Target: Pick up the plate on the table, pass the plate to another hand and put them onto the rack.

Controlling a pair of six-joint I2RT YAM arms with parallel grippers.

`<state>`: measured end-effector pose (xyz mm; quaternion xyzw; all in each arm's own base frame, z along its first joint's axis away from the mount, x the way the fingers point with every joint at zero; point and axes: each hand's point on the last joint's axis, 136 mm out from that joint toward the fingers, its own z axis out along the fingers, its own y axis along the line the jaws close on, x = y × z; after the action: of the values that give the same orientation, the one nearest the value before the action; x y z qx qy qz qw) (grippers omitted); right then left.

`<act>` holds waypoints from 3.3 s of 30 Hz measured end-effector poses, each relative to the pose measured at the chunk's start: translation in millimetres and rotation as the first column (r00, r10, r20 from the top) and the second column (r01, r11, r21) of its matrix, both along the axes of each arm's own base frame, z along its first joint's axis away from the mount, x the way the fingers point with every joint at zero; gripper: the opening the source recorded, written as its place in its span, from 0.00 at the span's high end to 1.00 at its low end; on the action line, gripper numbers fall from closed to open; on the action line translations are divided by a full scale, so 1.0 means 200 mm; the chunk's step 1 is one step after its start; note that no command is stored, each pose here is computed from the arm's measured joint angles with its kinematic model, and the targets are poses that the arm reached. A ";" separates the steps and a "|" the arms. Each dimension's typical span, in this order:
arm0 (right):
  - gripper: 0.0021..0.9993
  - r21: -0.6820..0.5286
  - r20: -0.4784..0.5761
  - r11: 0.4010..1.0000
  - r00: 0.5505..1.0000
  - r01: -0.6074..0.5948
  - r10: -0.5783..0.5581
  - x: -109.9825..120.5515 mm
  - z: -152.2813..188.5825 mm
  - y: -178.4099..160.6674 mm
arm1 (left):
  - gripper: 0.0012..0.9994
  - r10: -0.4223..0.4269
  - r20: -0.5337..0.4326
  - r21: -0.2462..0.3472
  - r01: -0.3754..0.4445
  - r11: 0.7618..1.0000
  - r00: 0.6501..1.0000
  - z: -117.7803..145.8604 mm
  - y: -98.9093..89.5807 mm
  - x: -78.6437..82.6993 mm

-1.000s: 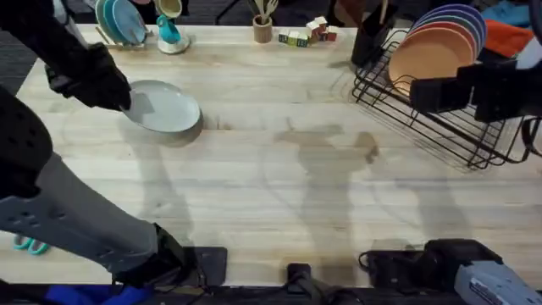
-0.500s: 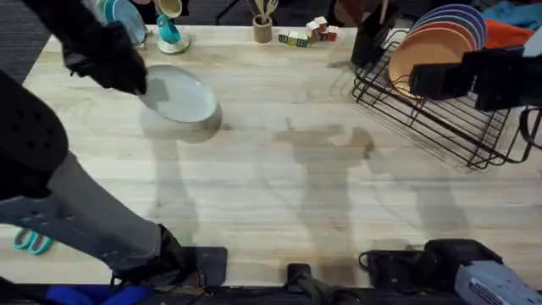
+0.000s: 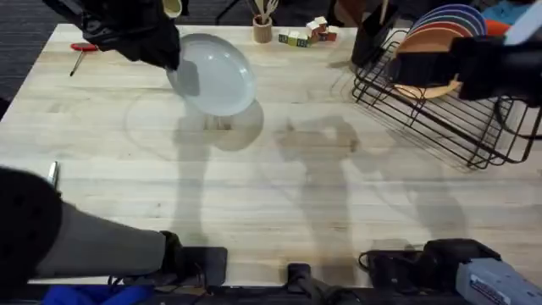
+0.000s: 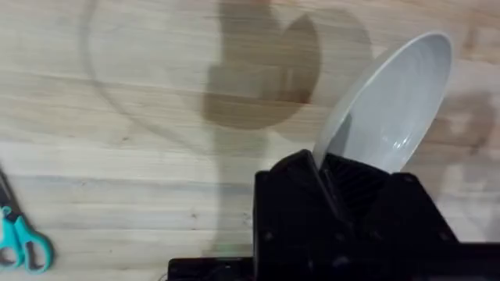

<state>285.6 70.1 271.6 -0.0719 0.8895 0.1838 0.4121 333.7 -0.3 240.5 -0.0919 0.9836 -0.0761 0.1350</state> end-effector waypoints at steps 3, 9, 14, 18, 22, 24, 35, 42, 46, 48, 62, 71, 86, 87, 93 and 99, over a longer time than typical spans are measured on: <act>0.01 0.049 -0.016 0.998 0.999 -0.048 0.049 0.01 -0.01 0.08 | 0.96 -0.032 0.025 -0.027 0.033 0.999 0.999 0.04 -0.07 -0.02; 0.01 0.152 -0.001 0.969 0.980 -0.195 0.197 0.02 0.03 0.35 | 0.96 -0.095 0.028 -0.097 0.097 0.991 0.995 0.06 -0.20 -0.05; 0.01 0.179 0.028 0.941 0.958 -0.285 0.285 -0.01 0.06 0.51 | 0.96 -0.125 0.021 -0.113 0.127 0.985 0.992 0.06 -0.26 -0.07; 0.01 0.186 0.042 0.924 0.943 -0.333 0.331 -0.01 0.07 0.59 | 0.96 -0.155 0.021 -0.120 0.157 0.980 0.988 0.07 -0.31 -0.07; 0.01 0.212 0.000 0.921 0.943 -0.326 0.334 -0.02 0.03 0.63 | 0.96 -0.190 0.022 -0.123 0.191 0.974 0.982 0.07 -0.37 -0.09; 0.01 0.233 -0.031 0.923 0.946 -0.308 0.323 -0.02 0.01 0.63 | 0.96 -0.206 0.022 -0.125 0.207 0.970 0.978 0.07 -0.40 -0.09; 0.01 0.275 -0.077 0.926 0.954 -0.258 0.289 -0.03 0.00 0.63 | 0.96 -0.259 0.023 -0.129 0.260 0.957 0.966 0.07 -0.48 -0.12; 0.01 0.275 -0.080 0.929 0.957 -0.249 0.280 -0.02 0.00 0.63 | 0.96 -0.261 0.023 -0.134 0.261 0.956 0.965 0.07 -0.49 -0.12; 0.01 0.261 -0.086 0.939 0.963 -0.226 0.256 -0.01 -0.01 0.61 | 0.96 -0.261 0.023 -0.136 0.262 0.955 0.965 0.07 -0.49 -0.12; 0.01 0.250 -0.087 0.944 0.967 -0.213 0.241 0.00 -0.02 0.60 | 0.96 -0.261 0.023 -0.136 0.262 0.955 0.965 0.07 -0.49 -0.12; 0.01 0.241 -0.140 0.956 0.968 -0.169 0.207 0.00 -0.07 0.58 | 0.96 -0.261 0.024 -0.137 0.262 0.955 0.965 0.07 -0.49 -0.12; 0.01 0.268 -0.281 0.960 0.947 -0.078 0.155 0.06 -0.23 0.60 | 0.96 -0.262 0.024 -0.139 0.263 0.955 0.965 0.07 -0.49 -0.12; 0.01 0.248 -0.375 0.968 0.917 -0.043 0.137 0.11 -0.39 0.62 | 0.96 -0.262 0.024 -0.139 0.262 0.955 0.965 0.07 -0.49 -0.12; 0.01 0.247 -0.379 0.968 0.915 -0.042 0.136 0.11 -0.40 0.62 | 0.96 -0.262 0.024 -0.139 0.262 0.955 0.965 0.07 -0.49 -0.12; 0.01 0.253 -0.360 0.966 0.922 -0.051 0.143 0.13 -0.39 0.63 | 0.96 -0.261 0.024 -0.139 0.262 0.955 0.965 0.07 -0.49 -0.12; 0.01 0.257 -0.348 0.963 0.922 -0.079 0.169 0.12 -0.38 0.68 | 0.96 -0.262 0.024 -0.139 0.262 0.955 0.965 0.07 -0.49 -0.12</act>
<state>308.9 205.8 196.3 -0.0429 0.9159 0.3249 0.2317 309.9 -98.4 254.8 0.0301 0.9789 -0.1630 0.1193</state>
